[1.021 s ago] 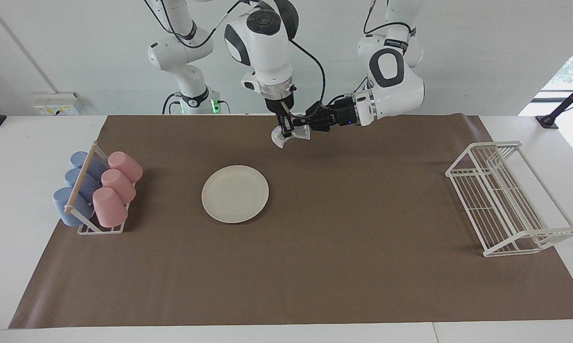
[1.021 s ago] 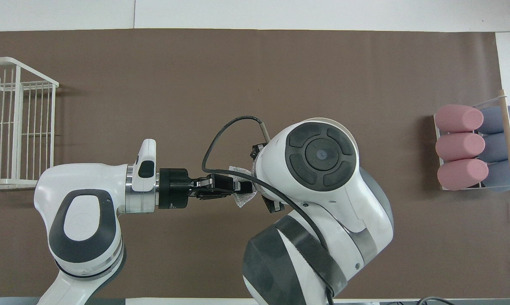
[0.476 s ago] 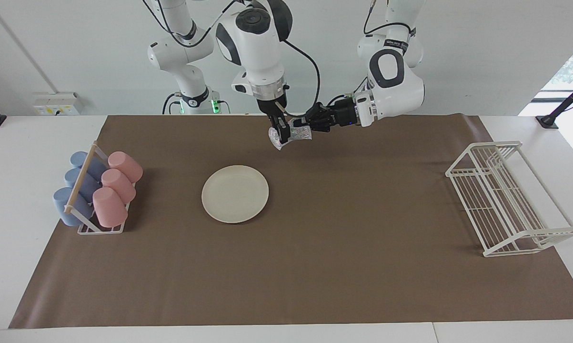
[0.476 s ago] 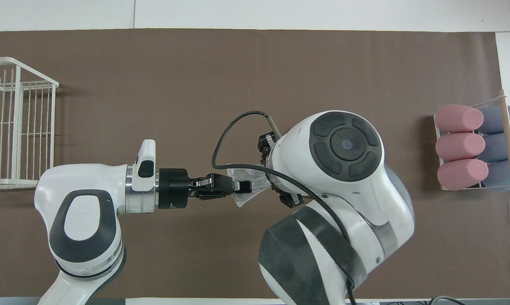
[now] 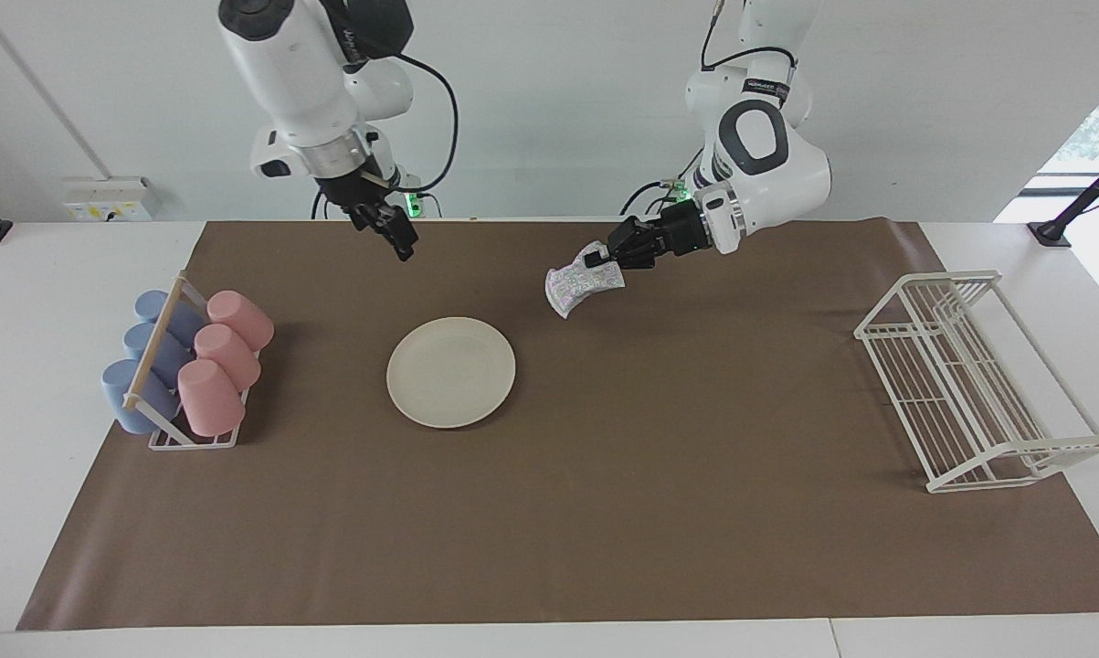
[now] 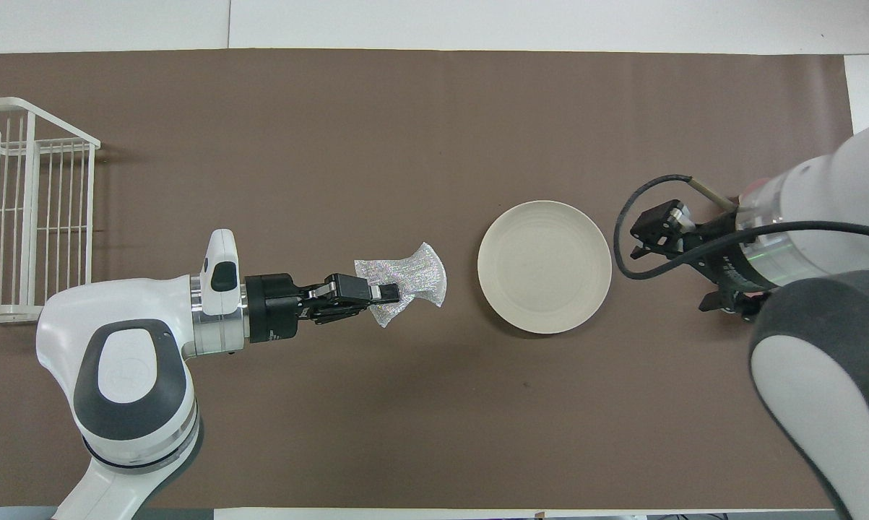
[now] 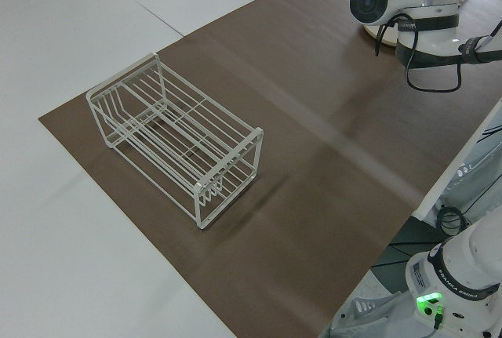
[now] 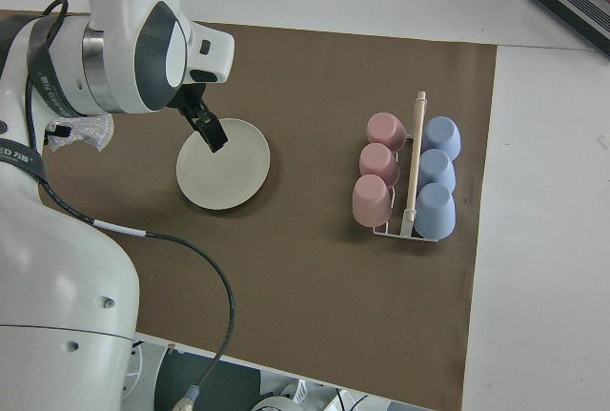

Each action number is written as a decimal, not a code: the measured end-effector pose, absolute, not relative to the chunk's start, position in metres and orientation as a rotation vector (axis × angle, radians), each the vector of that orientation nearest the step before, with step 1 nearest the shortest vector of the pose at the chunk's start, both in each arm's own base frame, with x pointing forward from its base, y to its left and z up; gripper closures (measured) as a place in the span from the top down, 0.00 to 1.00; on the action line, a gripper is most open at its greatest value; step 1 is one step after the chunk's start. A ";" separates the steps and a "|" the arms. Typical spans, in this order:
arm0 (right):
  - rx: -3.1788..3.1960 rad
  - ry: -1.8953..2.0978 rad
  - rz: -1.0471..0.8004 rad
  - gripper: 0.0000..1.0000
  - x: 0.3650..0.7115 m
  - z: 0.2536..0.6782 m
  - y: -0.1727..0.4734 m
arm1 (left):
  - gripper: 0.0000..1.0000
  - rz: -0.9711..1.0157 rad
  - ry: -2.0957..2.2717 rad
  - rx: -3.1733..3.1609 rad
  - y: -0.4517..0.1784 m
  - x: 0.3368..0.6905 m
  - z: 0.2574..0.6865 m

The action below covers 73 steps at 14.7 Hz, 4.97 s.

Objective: Wipe plate with sponge

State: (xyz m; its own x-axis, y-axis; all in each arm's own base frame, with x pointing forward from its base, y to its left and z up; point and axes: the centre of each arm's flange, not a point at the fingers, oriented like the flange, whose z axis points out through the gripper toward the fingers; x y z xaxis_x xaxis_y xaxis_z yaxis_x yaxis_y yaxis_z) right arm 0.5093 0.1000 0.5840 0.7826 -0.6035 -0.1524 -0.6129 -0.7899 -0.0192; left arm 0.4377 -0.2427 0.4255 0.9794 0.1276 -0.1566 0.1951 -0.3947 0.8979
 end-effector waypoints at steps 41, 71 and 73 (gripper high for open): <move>-3.147 0.004 0.122 1.00 0.558 0.576 -0.006 | 0.06 -0.157 -0.139 4.229 -0.054 0.587 0.486; -3.141 -0.017 0.084 1.00 0.558 0.578 -0.003 | 0.98 -0.177 0.213 4.246 -0.033 0.638 0.388; -3.141 -0.020 0.084 1.00 0.558 0.578 -0.002 | 1.00 -0.176 0.228 4.237 -0.031 0.638 0.389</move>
